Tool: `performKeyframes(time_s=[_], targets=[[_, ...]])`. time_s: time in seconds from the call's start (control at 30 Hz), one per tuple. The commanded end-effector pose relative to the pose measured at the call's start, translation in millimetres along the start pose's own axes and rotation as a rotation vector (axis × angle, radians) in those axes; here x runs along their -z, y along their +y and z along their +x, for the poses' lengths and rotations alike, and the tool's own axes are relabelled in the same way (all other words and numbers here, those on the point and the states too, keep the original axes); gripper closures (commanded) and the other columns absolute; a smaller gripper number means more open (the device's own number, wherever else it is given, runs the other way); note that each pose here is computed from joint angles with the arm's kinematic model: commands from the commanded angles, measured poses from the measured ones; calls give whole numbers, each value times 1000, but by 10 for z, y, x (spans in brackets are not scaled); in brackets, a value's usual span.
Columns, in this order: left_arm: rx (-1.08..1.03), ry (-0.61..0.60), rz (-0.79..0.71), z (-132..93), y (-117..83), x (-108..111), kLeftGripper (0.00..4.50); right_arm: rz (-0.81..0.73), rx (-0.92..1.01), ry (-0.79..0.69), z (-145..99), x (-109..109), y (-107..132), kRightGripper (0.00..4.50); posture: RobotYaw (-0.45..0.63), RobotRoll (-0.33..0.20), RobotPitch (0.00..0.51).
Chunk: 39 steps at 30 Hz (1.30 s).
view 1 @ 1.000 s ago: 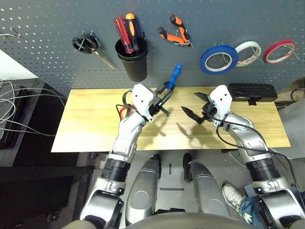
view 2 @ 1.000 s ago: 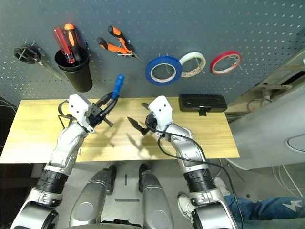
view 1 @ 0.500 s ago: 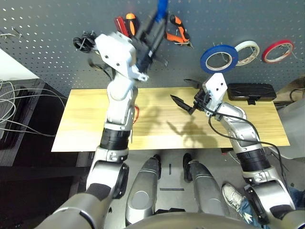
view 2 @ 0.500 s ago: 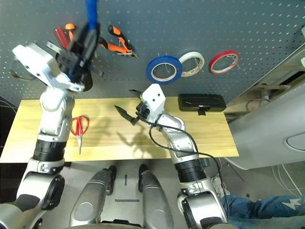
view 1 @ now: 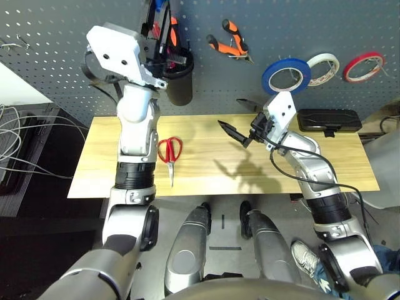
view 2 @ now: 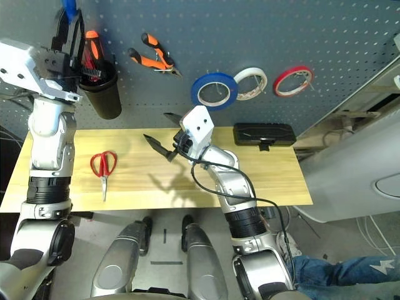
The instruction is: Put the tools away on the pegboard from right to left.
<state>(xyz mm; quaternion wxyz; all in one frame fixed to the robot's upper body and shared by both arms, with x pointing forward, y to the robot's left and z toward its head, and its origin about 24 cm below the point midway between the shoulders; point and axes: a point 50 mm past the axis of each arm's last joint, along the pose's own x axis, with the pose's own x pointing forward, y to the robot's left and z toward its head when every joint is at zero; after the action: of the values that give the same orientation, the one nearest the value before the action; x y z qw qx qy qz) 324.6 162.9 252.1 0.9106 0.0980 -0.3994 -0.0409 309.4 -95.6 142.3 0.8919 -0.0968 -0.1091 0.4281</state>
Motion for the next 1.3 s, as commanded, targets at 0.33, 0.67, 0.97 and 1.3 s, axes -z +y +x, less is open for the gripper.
performKeyframes(time_s=[0.33, 0.67, 0.97, 1.3], targets=[[16, 41, 1, -37, -53, 53, 3619, -8, -7, 36, 11, 45, 9, 0, 154, 0, 272], [28, 38, -8, -34, -95, 50, 293, -11, 2, 43, 6, 63, 8, 0, 149, 0, 272], [221, -223, 41, -65, -327, -315, 29, -7, 27, 60, -76, 146, -7, 0, 149, 0, 273], [560, -87, -79, -377, -862, -151, 29, -8, 69, 83, -197, 320, -36, 0, 151, 0, 274]])
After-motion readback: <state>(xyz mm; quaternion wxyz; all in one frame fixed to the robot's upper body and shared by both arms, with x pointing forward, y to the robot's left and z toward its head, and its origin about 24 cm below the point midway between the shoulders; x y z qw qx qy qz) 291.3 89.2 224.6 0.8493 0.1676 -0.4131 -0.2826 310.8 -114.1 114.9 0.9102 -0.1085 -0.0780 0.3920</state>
